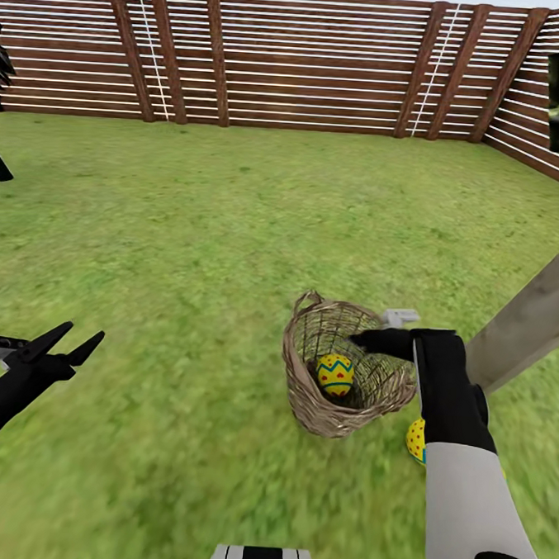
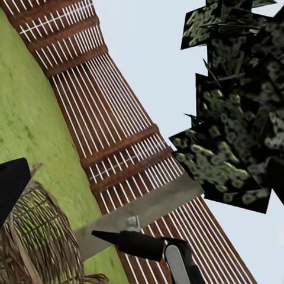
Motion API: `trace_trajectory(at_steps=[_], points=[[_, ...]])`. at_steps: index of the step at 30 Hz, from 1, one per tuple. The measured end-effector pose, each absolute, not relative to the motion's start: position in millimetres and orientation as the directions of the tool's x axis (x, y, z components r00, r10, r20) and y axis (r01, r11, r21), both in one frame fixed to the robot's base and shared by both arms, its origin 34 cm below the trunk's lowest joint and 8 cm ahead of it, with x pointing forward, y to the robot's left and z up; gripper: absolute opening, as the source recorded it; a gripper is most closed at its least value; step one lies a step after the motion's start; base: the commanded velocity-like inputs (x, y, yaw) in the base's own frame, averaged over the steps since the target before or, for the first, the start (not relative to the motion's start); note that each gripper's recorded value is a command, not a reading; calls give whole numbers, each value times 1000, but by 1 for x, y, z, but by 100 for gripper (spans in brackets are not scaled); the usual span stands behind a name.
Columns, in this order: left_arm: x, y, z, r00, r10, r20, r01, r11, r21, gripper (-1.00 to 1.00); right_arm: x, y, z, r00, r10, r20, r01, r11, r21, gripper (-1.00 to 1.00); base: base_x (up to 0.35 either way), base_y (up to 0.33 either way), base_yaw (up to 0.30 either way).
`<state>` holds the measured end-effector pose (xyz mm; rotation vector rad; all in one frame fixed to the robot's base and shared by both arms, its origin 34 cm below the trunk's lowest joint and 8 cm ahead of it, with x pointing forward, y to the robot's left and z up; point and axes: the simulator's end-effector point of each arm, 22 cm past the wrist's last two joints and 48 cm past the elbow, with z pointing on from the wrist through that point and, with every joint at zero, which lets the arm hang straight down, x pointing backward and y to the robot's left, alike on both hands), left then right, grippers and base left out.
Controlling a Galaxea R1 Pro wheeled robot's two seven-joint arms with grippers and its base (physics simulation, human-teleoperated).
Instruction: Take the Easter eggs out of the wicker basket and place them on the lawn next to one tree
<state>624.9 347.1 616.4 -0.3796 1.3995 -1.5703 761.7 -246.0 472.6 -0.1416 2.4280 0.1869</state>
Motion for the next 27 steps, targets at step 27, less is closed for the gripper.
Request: trace_trajectory(at_steps=[27], points=[[628, 346, 602, -497, -798, -340, 419, 122, -900, 100, 723, -244, 372, -893, -156, -422, -153, 987, -42, 100, 170, 0, 0]])
